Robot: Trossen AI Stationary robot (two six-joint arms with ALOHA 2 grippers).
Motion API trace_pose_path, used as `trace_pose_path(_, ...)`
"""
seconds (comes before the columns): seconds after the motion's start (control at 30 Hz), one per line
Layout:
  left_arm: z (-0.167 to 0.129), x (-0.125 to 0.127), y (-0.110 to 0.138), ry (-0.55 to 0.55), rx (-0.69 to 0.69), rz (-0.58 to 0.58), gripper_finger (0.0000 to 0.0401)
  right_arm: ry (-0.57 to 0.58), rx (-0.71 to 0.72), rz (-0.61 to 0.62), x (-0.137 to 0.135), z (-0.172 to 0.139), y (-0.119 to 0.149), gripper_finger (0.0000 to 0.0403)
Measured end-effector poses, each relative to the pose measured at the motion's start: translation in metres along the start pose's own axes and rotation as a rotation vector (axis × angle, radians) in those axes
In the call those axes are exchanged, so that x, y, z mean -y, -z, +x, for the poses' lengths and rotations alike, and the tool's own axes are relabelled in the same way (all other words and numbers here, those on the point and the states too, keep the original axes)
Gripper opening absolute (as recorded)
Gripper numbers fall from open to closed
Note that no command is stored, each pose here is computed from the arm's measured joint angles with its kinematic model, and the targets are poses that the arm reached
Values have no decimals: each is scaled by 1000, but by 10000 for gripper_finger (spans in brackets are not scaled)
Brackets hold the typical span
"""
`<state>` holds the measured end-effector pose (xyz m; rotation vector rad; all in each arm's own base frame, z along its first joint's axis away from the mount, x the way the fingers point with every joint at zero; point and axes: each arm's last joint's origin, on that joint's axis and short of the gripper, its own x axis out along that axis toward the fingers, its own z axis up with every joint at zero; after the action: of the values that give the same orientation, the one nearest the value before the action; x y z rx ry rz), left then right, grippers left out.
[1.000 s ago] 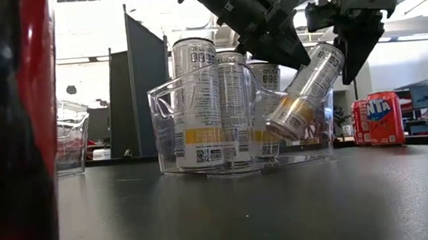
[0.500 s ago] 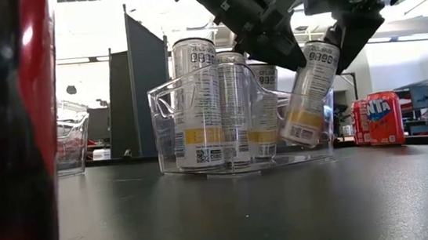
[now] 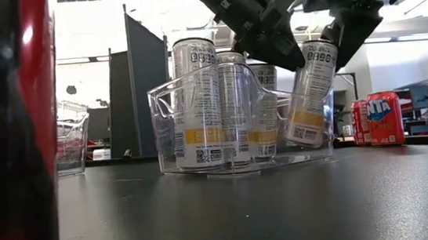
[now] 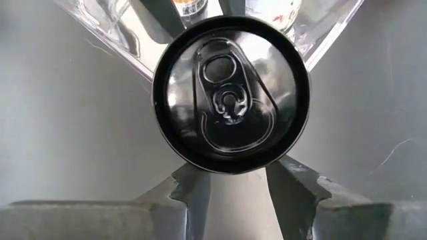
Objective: Sort soda cans
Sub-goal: Put the white soda can into the middle transparent bin
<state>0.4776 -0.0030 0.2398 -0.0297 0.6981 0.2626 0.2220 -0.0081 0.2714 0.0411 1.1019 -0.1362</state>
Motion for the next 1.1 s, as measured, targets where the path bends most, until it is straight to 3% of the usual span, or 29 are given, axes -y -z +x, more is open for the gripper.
trace_pose_path(0.3,0,0,0,1,-9,-9,122,3,8,-23,0,-3,-3,161)
trace_pose_path(1.1,-1,2,1,40,-17,-47,259,-3,16,-6,0,-3,-4,161)
